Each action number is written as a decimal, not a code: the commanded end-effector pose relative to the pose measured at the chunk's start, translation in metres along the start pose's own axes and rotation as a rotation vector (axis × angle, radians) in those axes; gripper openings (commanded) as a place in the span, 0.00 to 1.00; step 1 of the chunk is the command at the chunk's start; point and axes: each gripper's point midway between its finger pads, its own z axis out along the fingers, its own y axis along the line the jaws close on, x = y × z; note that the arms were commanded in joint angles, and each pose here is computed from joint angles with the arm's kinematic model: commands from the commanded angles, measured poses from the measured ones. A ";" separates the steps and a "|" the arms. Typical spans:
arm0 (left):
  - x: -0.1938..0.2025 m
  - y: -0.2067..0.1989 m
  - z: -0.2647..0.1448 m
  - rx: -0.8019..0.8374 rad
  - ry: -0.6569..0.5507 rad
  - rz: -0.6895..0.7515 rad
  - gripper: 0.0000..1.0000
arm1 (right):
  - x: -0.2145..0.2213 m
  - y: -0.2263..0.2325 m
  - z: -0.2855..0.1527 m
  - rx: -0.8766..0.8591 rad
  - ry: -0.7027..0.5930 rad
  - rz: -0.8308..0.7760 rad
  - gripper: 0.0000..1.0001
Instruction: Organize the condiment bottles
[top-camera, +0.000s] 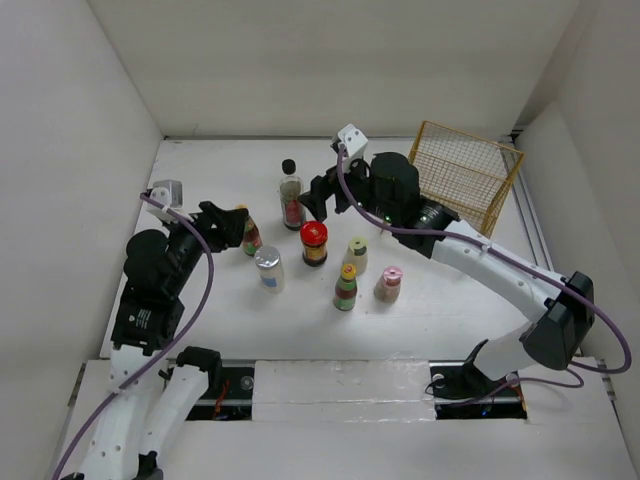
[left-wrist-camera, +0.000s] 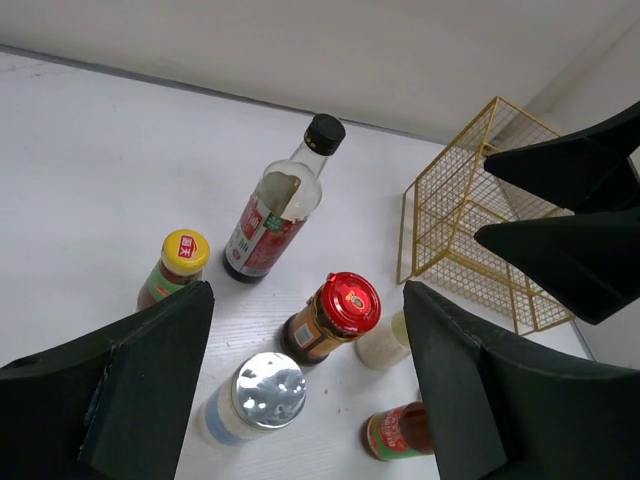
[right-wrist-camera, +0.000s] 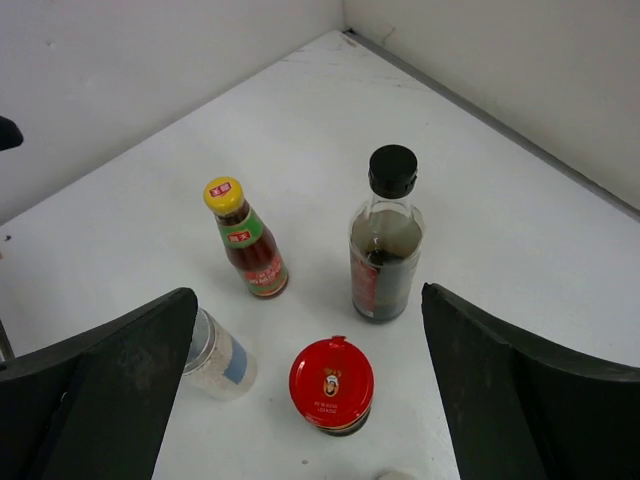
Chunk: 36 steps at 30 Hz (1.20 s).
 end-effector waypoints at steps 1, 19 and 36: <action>-0.012 -0.005 -0.007 0.024 -0.073 0.013 0.73 | -0.029 0.002 -0.011 0.014 -0.088 -0.019 0.98; -0.019 0.005 -0.015 -0.031 -0.122 0.003 0.12 | 0.036 0.004 0.033 -0.017 0.103 -0.098 0.88; -0.020 0.000 -0.015 -0.007 -0.121 -0.005 0.52 | 0.046 -0.036 0.127 0.074 0.053 -0.092 0.89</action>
